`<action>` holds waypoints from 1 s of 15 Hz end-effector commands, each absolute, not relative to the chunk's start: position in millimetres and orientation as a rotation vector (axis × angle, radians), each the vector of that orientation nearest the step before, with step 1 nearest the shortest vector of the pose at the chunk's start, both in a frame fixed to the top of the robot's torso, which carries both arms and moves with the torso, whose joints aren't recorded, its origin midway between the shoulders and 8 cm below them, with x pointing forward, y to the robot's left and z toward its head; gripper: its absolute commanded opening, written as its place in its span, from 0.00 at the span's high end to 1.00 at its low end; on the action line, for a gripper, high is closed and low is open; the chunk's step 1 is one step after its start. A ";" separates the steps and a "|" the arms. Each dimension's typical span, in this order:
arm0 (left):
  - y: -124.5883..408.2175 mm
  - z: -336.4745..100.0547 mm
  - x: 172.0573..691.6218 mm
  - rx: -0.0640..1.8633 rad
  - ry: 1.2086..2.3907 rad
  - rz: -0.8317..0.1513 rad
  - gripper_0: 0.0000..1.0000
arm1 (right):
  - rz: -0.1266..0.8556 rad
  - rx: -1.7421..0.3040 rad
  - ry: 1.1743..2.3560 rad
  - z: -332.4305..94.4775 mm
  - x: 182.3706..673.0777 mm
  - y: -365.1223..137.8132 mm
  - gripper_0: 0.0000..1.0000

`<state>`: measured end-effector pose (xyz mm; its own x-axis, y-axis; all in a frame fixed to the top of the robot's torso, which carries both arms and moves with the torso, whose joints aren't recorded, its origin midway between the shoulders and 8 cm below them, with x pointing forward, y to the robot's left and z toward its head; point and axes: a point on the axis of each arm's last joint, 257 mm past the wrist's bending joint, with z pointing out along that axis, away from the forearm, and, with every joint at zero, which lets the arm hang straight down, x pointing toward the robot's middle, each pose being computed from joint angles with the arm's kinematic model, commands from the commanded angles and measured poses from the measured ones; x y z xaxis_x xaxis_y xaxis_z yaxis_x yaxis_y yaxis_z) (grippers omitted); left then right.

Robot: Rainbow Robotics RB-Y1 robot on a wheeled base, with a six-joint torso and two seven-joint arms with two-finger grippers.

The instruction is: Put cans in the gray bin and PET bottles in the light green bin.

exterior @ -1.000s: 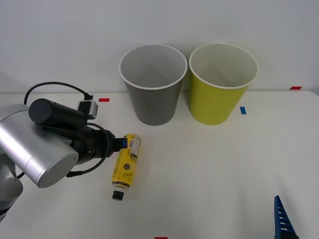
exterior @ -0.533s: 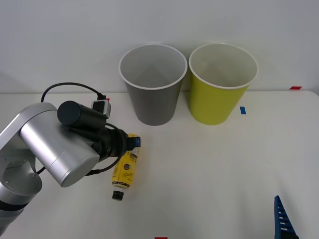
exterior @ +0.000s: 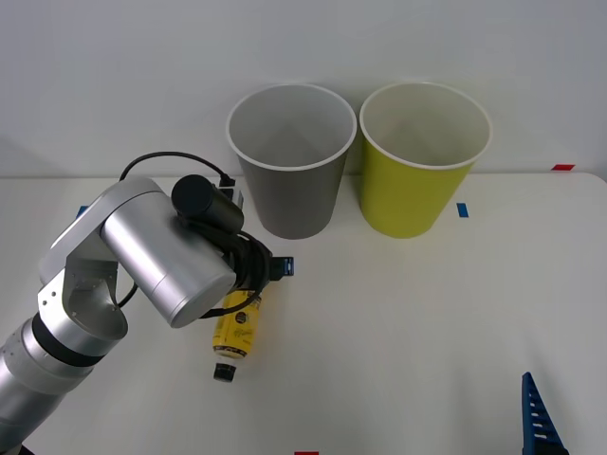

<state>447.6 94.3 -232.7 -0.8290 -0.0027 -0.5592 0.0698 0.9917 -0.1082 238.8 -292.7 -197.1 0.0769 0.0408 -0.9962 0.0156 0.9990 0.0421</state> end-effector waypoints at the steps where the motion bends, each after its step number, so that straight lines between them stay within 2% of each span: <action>1: 91.5 -238.6 448.4 0.061 2.550 -0.143 0.00 | 0.019 0.046 1.494 -197.1 238.8 -292.7 0.00; 4: 104.7 -242.5 450.1 0.065 2.538 -0.059 0.00 | 0.019 0.046 1.494 -197.1 238.8 -292.7 0.00; 15: 99.5 -256.7 451.5 0.050 2.600 -0.034 0.00 | 0.019 0.046 1.494 -197.1 238.8 -292.7 0.00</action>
